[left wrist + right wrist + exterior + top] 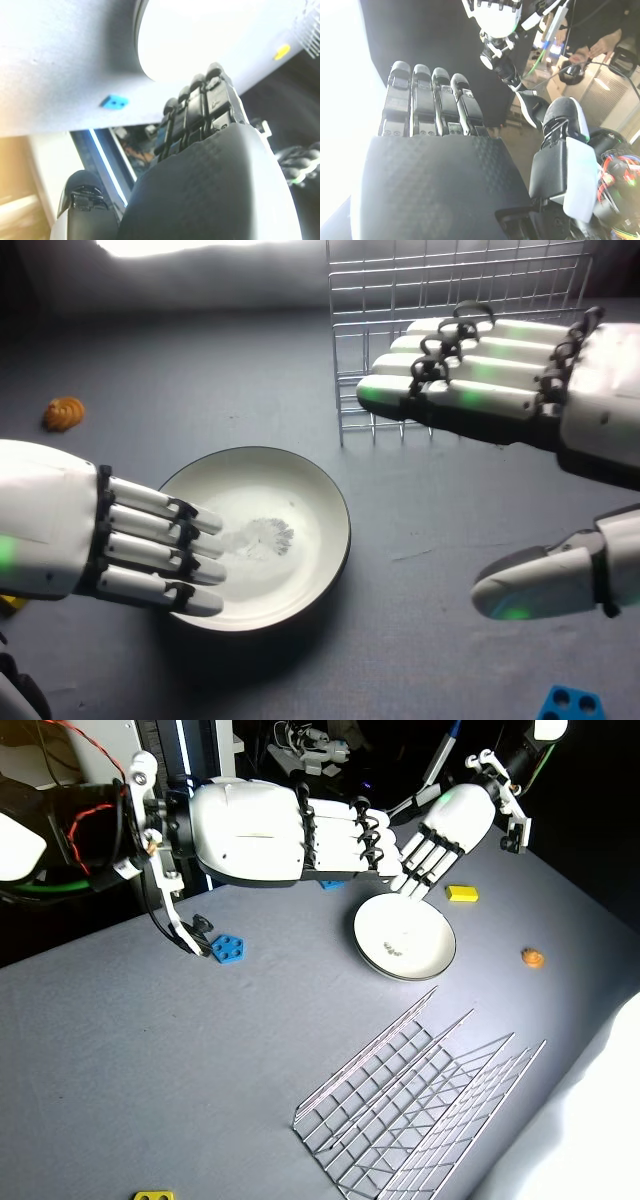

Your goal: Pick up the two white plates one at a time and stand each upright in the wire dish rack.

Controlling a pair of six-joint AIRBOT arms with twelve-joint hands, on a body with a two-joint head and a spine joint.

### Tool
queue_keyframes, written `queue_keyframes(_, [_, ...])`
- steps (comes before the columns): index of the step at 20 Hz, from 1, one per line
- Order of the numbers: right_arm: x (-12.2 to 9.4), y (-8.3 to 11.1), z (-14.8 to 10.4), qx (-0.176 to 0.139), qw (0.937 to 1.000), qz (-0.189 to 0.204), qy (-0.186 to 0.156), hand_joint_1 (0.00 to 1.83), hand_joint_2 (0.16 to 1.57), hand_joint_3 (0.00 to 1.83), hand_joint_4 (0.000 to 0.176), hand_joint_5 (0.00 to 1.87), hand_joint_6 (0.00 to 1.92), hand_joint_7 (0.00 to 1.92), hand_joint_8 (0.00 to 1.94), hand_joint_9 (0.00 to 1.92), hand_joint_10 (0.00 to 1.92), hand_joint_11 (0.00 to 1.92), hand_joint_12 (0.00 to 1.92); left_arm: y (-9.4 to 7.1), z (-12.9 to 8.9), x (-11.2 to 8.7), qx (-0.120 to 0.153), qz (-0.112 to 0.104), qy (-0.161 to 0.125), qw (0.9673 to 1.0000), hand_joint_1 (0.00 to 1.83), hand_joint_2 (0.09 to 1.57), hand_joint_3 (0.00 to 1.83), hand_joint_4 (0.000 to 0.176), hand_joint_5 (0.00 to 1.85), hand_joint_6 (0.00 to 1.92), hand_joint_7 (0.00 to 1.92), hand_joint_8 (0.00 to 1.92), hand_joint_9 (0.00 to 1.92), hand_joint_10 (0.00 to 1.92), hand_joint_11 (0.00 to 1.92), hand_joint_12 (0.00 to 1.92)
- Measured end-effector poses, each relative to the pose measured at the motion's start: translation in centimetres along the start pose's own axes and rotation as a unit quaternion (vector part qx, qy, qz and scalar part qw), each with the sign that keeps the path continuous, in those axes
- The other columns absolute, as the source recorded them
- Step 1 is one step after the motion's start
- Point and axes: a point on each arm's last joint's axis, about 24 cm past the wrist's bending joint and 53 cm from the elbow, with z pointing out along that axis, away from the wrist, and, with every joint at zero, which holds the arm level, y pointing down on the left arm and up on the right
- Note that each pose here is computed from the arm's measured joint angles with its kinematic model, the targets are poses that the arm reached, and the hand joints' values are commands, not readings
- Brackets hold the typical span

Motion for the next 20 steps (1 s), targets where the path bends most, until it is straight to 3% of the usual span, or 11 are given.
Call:
queue_keyframes(2, [0.6, -1.2, 0.6, 0.026, 0.9996, 0.002, 0.013, 0.00, 1.04, 0.00, 0.000, 0.00, 0.00, 0.00, 0.00, 0.00, 0.00, 0.00, 0.00, 0.6, 0.4, 0.6, -0.002, -0.003, 0.006, 1.0000, 0.00, 1.00, 0.00, 0.000, 0.00, 0.00, 0.00, 0.00, 0.00, 0.00, 0.00, 0.00])
queue_keyframes(5, [0.7, -1.7, 0.7, 0.036, 0.9992, 0.001, 0.018, 0.00, 1.03, 0.00, 0.000, 0.00, 0.00, 0.00, 0.00, 0.00, 0.00, 0.00, 0.00, 1.7, 0.6, 1.0, -0.014, -0.008, 0.010, 0.9998, 0.00, 1.01, 0.00, 0.000, 0.00, 0.00, 0.00, 0.00, 0.00, 0.00, 0.00, 0.00])
queue_keyframes(15, [1.2, -1.6, 1.5, 0.036, 0.9991, 0.006, 0.022, 0.00, 1.05, 0.00, 0.000, 0.00, 0.00, 0.00, 0.00, 0.00, 0.00, 0.00, 0.00, 4.6, 1.0, 1.4, -0.044, -0.036, 0.012, 0.9983, 0.00, 1.06, 0.02, 0.000, 0.00, 0.00, 0.00, 0.00, 0.00, 0.00, 0.00, 0.00])
queue_keyframes(20, [1.2, -1.3, 1.7, 0.027, 0.9994, -0.012, 0.020, 0.00, 1.07, 0.01, 0.000, 0.03, 0.01, 0.00, 0.00, 0.00, 0.00, 0.01, 0.00, 5.1, 0.8, 2.0, -0.051, -0.046, 0.017, 0.9975, 0.00, 1.05, 0.01, 0.000, 0.00, 0.00, 0.00, 0.00, 0.00, 0.00, 0.00, 0.00])
